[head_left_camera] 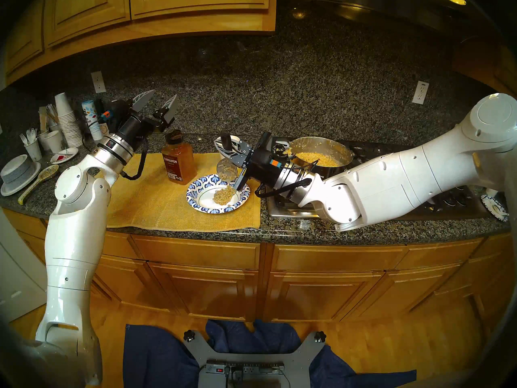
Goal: Scoop oatmeal into bowl, add cinnamon, and put a spoon inside bowl
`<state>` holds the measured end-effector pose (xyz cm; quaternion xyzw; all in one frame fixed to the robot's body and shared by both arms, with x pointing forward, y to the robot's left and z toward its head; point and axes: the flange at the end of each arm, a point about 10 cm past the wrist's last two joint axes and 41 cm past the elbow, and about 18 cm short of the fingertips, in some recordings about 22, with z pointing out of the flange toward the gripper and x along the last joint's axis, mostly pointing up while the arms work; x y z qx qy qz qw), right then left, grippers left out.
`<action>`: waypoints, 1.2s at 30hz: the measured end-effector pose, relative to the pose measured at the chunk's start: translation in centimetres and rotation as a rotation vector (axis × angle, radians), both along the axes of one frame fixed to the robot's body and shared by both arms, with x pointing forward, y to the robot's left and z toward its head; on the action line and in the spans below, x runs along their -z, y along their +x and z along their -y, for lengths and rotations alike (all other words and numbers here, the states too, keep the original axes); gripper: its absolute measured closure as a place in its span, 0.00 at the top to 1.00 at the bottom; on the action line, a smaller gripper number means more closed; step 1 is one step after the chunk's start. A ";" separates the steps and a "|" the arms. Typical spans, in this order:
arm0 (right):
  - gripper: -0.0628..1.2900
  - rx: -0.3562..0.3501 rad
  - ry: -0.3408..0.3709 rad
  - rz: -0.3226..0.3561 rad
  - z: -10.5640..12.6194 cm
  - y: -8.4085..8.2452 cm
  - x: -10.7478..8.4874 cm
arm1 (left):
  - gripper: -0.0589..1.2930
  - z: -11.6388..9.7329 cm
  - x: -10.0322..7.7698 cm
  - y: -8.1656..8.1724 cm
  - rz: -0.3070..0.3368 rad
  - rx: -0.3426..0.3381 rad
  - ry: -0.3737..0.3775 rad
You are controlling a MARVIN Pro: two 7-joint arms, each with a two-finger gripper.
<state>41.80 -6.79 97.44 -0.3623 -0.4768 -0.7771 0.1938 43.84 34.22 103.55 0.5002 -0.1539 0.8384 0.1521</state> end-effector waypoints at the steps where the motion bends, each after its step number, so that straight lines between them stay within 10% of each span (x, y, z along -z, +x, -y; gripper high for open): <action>1: 0.03 -0.001 0.005 -0.020 0.0 -0.2 0.1 | 0.94 0.0 0.0 0.0 0.000 0.000 0.000; 15: 0.03 0.031 0.036 -0.177 -0.3 -0.2 0.8 | 0.94 0.0 0.0 0.0 0.000 0.000 0.000; 36: 0.03 0.192 0.357 -0.466 0.0 -1.0 -4.2 | 0.94 0.0 0.0 0.0 -0.002 -0.001 0.001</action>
